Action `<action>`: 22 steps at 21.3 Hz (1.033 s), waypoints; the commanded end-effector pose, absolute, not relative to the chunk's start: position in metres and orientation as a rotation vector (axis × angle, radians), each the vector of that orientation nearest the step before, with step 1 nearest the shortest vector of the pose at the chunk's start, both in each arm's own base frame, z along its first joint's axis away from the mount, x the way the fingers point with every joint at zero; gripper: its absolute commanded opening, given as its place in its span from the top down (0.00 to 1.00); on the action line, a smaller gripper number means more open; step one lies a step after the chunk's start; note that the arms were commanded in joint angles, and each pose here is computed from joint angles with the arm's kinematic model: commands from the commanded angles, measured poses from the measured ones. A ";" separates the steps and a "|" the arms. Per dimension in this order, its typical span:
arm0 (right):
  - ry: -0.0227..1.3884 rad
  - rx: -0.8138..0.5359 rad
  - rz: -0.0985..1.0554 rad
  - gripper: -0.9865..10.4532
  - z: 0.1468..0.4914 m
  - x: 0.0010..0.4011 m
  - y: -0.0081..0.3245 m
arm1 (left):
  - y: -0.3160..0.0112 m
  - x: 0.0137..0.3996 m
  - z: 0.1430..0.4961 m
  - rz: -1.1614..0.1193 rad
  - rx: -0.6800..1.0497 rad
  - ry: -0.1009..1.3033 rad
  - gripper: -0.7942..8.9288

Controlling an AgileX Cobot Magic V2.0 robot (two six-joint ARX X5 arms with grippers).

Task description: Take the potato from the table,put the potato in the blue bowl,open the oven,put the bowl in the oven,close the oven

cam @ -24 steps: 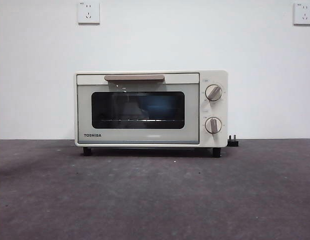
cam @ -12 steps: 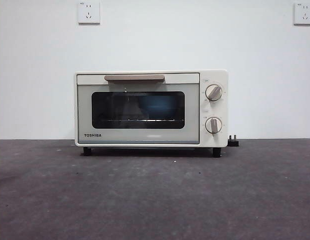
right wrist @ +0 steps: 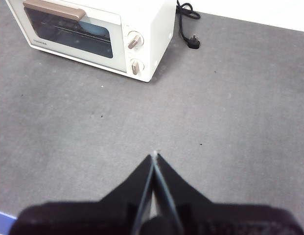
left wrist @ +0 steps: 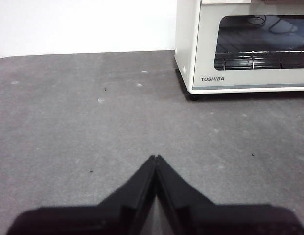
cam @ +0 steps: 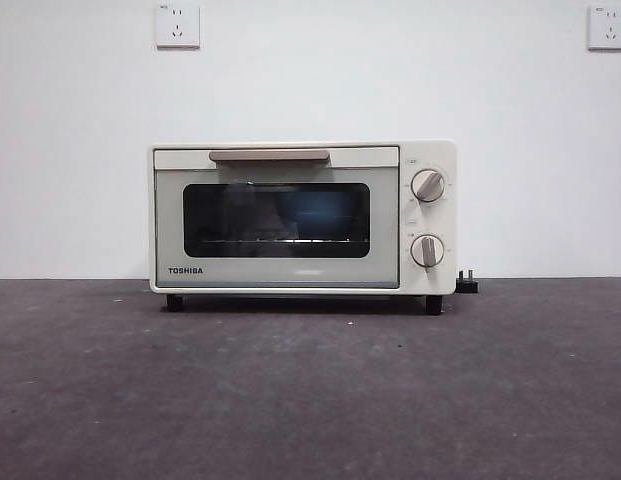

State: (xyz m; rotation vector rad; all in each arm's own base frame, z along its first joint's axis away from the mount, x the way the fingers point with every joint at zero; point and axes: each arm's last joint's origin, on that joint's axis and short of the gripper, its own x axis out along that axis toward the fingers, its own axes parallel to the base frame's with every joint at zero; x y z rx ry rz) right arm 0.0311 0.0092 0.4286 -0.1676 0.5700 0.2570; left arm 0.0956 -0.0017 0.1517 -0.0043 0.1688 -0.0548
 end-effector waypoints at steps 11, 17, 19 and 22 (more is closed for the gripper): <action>0.593 -0.166 0.253 0.91 0.426 0.031 0.009 | -0.001 0.097 0.148 -0.053 0.017 0.182 0.92; 0.535 -0.298 0.221 0.91 0.427 0.025 0.004 | -0.001 0.098 0.147 -0.053 0.017 0.196 0.92; 0.476 -0.306 0.194 0.91 0.424 0.021 0.002 | -0.001 0.098 0.147 -0.053 0.017 0.197 0.92; 0.317 -0.246 0.128 0.91 0.401 0.033 0.004 | -0.001 0.098 0.147 -0.053 0.016 0.204 0.92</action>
